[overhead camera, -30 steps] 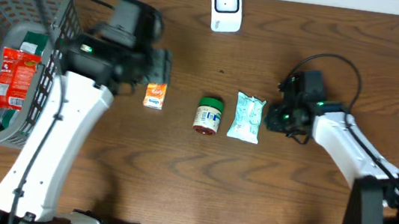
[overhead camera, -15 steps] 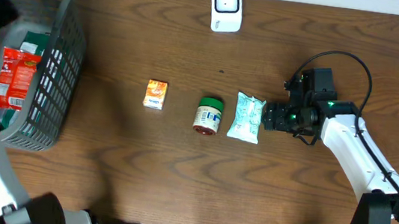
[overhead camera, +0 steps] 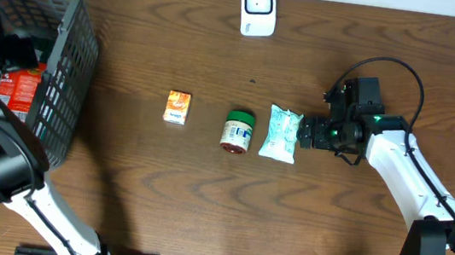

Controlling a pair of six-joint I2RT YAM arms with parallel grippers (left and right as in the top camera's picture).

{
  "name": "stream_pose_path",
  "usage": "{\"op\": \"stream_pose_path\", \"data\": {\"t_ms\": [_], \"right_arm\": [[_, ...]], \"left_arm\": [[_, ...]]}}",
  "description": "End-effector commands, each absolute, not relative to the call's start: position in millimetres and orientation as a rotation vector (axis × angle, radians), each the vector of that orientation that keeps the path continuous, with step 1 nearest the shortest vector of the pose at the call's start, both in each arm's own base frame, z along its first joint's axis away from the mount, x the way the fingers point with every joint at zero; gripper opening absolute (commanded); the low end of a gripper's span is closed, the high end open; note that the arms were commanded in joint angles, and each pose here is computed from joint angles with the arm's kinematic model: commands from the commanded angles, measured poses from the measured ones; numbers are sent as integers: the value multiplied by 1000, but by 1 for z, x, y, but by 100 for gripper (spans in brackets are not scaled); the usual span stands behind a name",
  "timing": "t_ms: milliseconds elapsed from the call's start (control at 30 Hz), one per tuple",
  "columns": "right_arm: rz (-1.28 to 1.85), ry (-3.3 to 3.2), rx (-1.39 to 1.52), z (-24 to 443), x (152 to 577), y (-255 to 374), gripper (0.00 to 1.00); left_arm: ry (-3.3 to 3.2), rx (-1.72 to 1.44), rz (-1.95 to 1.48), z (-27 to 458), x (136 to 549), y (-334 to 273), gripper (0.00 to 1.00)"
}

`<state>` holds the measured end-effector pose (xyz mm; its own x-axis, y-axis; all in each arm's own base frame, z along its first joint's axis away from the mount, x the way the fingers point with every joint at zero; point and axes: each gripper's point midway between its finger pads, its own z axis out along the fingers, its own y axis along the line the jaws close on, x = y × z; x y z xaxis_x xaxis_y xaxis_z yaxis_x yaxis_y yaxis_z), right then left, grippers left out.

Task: Scan the item barcode
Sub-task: 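Reach the left gripper into the basket and grasp the red snack bag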

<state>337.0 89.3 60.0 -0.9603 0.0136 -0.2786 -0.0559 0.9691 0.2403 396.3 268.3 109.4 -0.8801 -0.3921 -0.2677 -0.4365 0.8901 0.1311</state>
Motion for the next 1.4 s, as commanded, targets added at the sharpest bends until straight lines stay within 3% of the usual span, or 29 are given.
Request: {"op": "stream_pose_path", "data": {"t_ms": [0, 300, 367, 400, 533, 700, 1100, 1367], "right_arm": [[337, 2824, -47, 63, 341, 86, 90], [337, 2821, -48, 63, 341, 87, 91], [337, 2820, -49, 63, 342, 87, 91], [337, 2820, -49, 63, 341, 87, 91], [337, 2820, -48, 63, 341, 87, 92], [338, 2820, -48, 63, 341, 87, 93], [365, 2794, -52, 68, 347, 90, 93], [582, 2673, -11, 137, 368, 91, 90]], "left_arm": [[2892, -483, 170, 84, 402, 259, 97], [3062, -495, 75, 13, 383, 247, 97], [3079, -503, 63, 6, 381, 246, 86], [3076, -503, 65, 7, 382, 246, 70], [3036, -497, 90, 25, 386, 249, 50], [2944, -484, 144, 64, 394, 254, 8], [2515, -527, 316, 235, 395, 254, 8], [2120, -564, 164, 371, 370, 200, 7]]}}
